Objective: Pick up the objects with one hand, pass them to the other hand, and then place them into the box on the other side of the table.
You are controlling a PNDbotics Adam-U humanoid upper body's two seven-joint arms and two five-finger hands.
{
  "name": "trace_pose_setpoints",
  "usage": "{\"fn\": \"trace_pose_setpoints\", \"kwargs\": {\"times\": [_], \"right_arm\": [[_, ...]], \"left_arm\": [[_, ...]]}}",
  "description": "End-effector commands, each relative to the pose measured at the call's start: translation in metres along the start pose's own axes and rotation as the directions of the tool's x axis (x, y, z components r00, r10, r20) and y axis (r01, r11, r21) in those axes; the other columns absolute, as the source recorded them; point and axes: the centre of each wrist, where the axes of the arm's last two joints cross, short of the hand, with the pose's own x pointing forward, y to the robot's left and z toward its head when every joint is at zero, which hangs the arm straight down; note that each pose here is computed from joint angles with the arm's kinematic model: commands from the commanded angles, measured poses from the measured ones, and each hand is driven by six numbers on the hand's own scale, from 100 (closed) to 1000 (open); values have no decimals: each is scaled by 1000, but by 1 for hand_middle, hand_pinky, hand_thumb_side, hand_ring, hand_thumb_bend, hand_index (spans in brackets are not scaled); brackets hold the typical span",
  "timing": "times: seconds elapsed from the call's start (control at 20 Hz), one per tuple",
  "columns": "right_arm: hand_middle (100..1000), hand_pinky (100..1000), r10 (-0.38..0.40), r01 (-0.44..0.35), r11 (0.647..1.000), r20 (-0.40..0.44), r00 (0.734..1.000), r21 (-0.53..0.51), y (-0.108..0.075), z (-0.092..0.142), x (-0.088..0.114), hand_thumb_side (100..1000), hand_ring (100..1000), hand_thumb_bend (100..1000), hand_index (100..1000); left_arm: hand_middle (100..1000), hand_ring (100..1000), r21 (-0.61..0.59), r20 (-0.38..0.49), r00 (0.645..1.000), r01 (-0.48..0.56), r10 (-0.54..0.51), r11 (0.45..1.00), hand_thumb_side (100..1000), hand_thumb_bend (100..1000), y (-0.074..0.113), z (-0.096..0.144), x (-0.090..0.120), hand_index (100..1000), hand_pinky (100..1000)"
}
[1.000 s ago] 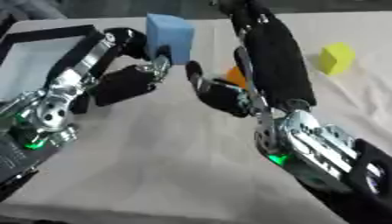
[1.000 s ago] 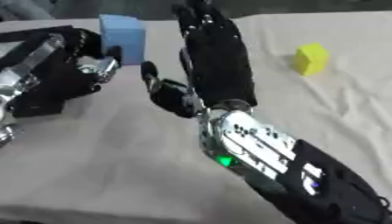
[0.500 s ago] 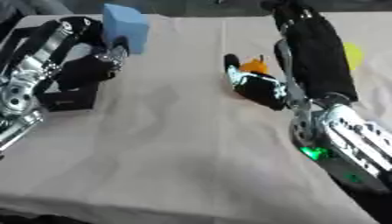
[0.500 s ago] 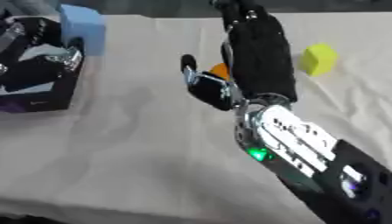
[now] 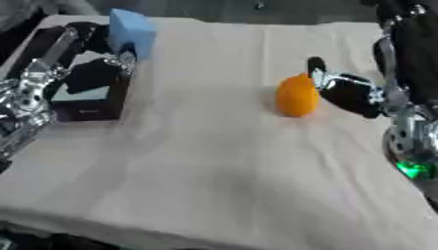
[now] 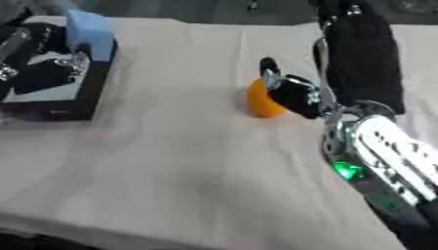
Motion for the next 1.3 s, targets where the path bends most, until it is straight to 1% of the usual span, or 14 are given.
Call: {"fn": "trace_pose_setpoints", "kwargs": {"times": [0.05,0.2,0.35,0.55,0.8,0.95,1.0,1.05,1.1,1.2,1.25,1.3], "right_arm": [[883,884,32,-33,998,-25,999,-54,-11,-7,-11,363,915,447,878],[880,883,40,-44,996,-44,998,-82,-13,-9,-17,353,913,450,875],[878,880,42,-47,994,-56,998,-99,-15,-10,-21,345,912,448,872],[876,878,44,-55,990,-83,996,-131,-17,-12,-30,338,909,447,870],[875,877,39,-53,987,-96,995,-149,-17,-13,-35,334,908,449,869],[875,877,37,-52,987,-100,994,-152,-17,-13,-37,334,908,448,869],[875,877,37,-52,987,-101,994,-154,-18,-13,-37,332,908,448,869],[874,876,36,-52,986,-102,994,-156,-18,-14,-38,331,908,447,868],[874,876,36,-52,986,-104,994,-158,-18,-14,-38,331,907,447,868],[873,877,36,-53,986,-106,994,-158,-18,-14,-39,331,908,449,868],[873,877,36,-53,986,-106,994,-158,-18,-14,-39,330,907,449,868],[873,877,36,-53,986,-106,994,-158,-18,-14,-40,330,907,448,869]], "left_arm": [[615,800,279,-234,968,151,-85,948,244,100,21,-11,-10,386,1000],[616,801,320,-273,960,152,-63,935,244,100,27,-20,-23,388,1000],[616,801,346,-290,956,153,-50,926,244,100,30,-25,-31,394,1000],[617,801,394,-334,942,156,-17,906,244,100,40,-31,-44,397,1000],[631,809,427,-363,932,166,1,889,244,100,45,-37,-55,439,1000],[682,827,432,-375,927,178,-3,884,244,100,46,-39,-59,515,1000],[737,851,425,-382,924,183,-7,886,244,100,45,-39,-60,638,1000],[803,891,413,-391,920,189,-14,891,245,100,44,-39,-62,793,1000],[834,911,398,-399,917,196,-23,896,245,100,43,-39,-63,847,1000],[875,944,376,-410,911,214,-45,902,245,100,42,-38,-63,917,1000],[883,955,367,-415,908,225,-57,903,276,100,42,-38,-63,935,1000],[901,976,358,-419,905,235,-70,903,403,100,42,-38,-62,958,1000]]}}
